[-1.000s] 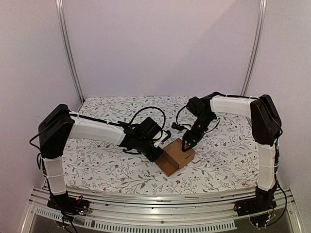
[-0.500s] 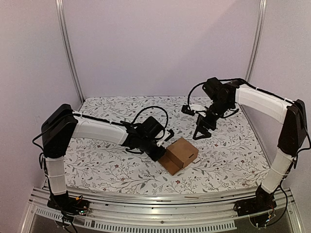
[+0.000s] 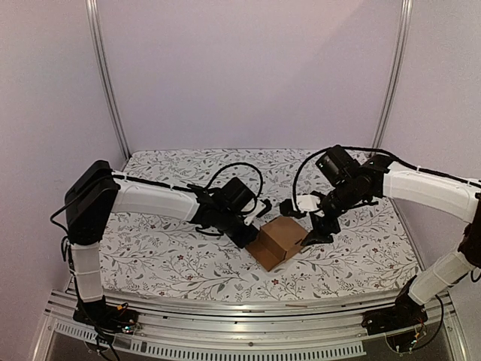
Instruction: Fold the paper box
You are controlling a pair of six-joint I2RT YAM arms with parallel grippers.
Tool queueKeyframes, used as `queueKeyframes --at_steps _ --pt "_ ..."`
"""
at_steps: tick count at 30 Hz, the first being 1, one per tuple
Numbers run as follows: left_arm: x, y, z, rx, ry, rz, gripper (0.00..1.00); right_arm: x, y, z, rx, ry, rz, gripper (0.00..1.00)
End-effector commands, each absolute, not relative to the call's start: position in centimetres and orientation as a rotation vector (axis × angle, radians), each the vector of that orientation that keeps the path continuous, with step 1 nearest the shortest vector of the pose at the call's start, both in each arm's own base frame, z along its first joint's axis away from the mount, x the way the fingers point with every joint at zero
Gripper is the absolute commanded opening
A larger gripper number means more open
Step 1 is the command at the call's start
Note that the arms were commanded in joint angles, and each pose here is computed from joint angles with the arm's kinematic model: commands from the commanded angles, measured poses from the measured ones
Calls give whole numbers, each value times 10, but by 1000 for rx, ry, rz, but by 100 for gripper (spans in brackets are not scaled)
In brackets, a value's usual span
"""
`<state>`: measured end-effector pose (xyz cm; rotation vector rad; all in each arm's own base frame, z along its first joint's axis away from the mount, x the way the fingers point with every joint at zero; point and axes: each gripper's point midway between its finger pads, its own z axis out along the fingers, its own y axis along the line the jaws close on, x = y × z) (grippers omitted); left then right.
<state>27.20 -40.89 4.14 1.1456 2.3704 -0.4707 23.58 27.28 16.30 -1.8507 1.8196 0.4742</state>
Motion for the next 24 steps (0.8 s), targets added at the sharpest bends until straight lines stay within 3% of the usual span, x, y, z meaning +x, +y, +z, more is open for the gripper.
queueKeyframes --at_steps 1,10,15,24 --pt "272 -410 32 1170 2398 -474 0 236 278 142 -2029 1603 224 84" --pt "273 -412 29 1168 2409 -481 0 225 304 93 -2110 1439 -172 85" --pt "272 -412 27 1171 2412 -483 0 215 303 76 -2152 1419 -204 86" --pt "272 -413 28 1173 2411 -490 0 218 304 60 -2170 1442 -234 65"
